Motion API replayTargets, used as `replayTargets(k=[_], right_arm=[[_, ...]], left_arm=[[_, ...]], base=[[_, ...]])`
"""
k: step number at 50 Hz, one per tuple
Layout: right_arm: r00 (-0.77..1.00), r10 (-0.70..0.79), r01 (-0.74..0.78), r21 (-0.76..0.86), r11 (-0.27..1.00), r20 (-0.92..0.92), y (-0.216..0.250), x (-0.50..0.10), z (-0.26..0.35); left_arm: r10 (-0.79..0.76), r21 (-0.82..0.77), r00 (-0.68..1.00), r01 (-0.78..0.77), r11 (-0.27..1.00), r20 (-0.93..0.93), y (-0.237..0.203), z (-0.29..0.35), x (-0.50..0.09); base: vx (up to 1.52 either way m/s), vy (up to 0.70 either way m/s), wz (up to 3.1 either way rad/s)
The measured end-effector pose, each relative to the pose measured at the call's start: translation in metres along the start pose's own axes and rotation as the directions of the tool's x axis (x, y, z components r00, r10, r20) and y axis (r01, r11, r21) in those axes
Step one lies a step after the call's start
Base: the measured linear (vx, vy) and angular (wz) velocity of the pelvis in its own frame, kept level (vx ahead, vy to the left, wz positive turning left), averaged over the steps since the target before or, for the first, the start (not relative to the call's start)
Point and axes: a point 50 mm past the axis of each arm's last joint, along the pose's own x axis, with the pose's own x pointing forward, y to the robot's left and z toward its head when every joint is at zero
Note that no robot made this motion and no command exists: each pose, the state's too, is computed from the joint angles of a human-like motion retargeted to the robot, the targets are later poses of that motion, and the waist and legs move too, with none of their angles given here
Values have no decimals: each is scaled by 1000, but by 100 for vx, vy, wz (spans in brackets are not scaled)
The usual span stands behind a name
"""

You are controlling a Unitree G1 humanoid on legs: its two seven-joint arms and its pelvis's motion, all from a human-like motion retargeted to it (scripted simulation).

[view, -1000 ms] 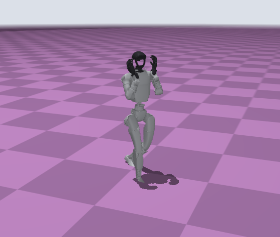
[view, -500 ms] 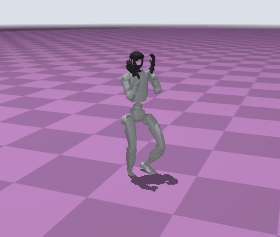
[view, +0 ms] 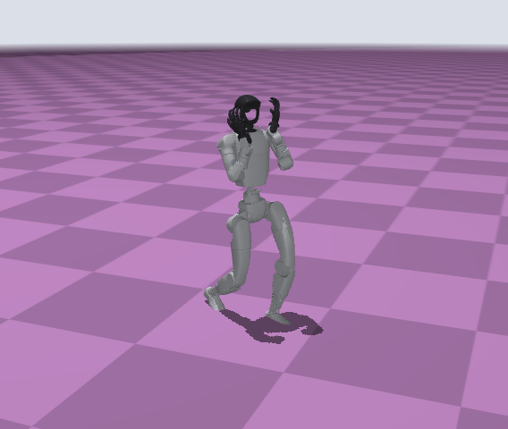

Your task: Walk

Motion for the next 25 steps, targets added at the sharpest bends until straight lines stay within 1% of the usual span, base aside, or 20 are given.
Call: replayTargets(k=[5,15,19,25], right_arm=[[999,27,-27,7,1000,22,4,0,3],[986,105,-101,-35,994,127,14,8,6],[979,127,-117,-75,990,161,15,10,7],[975,139,-114,-145,983,174,14,11,4]], left_arm=[[19,57,1000,-21,998,24,3,1,1],[12,260,995,-38,965,103,12,-4,4],[-4,289,994,-28,957,112,14,-5,4],[-22,278,993,-11,960,113,15,-3,1]], base=[[37,4,33],[35,3,-5],[36,0,-21],[37,0,-28]])
